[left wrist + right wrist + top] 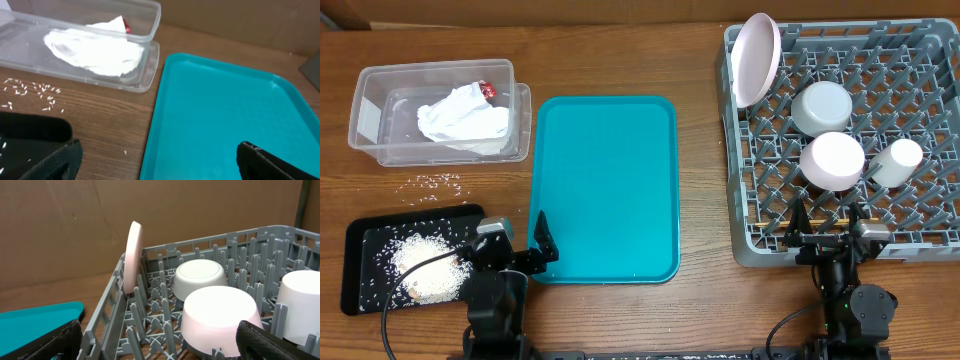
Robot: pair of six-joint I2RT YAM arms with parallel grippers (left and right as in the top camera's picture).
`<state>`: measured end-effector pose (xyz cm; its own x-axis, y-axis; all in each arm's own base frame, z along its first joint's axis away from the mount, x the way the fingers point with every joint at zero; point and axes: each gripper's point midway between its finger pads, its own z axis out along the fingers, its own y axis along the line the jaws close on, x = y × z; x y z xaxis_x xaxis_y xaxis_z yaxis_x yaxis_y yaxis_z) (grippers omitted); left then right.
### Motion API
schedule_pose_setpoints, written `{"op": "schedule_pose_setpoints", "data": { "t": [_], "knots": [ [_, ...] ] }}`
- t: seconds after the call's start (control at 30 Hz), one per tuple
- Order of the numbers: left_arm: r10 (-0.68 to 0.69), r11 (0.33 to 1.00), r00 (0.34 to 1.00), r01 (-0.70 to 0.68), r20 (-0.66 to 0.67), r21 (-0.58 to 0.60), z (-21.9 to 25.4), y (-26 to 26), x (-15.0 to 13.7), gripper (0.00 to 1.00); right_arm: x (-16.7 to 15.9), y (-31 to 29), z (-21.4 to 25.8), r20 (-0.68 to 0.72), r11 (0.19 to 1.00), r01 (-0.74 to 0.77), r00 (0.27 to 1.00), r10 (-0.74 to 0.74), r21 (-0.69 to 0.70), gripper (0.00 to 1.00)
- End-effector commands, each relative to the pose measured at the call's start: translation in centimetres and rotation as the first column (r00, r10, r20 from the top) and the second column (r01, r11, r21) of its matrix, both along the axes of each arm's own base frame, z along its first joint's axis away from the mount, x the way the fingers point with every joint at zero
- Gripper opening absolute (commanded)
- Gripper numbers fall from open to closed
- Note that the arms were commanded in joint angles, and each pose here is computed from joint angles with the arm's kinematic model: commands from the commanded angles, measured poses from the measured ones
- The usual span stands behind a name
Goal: Sort waste into correct bins and load items into the dishwasher
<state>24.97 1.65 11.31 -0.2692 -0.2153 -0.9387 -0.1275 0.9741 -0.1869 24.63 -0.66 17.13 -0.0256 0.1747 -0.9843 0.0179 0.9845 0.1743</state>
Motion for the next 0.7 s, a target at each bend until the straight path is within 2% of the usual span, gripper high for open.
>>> {"op": "schedule_pose_setpoints", "data": {
  "t": [0.0, 0.23, 0.57, 0.67],
  "knots": [
    [-0.017, 1.0, 0.998, 0.015, 0.067, 0.024, 1.0, -0.2, 0.0, 1.0, 0.0, -0.1, -0.2, 0.004, 1.0, 0.006, 1.0, -0.006, -0.004, 1.0],
    [-0.017, 0.999, 0.974, 0.009, 0.227, 0.035, 4.6, -0.2, -0.4, 1.0, 0.0, -0.1, -0.2, 0.004, 1.0, 0.006, 1.0, -0.006, -0.004, 1.0],
    [-0.02, 0.999, 0.932, 0.004, 0.363, 0.042, 8.1, -0.2, -0.4, 1.0, 0.0, -0.1, -0.2, 0.004, 1.0, 0.006, 1.0, -0.006, -0.004, 1.0],
    [-0.019, 0.999, 0.932, 0.004, 0.362, 0.043, 8.1, -0.2, -0.4, 1.0, 0.0, -0.1, -0.2, 0.004, 1.0, 0.006, 1.0, -0.006, -0.004, 1.0]
  ]
}}
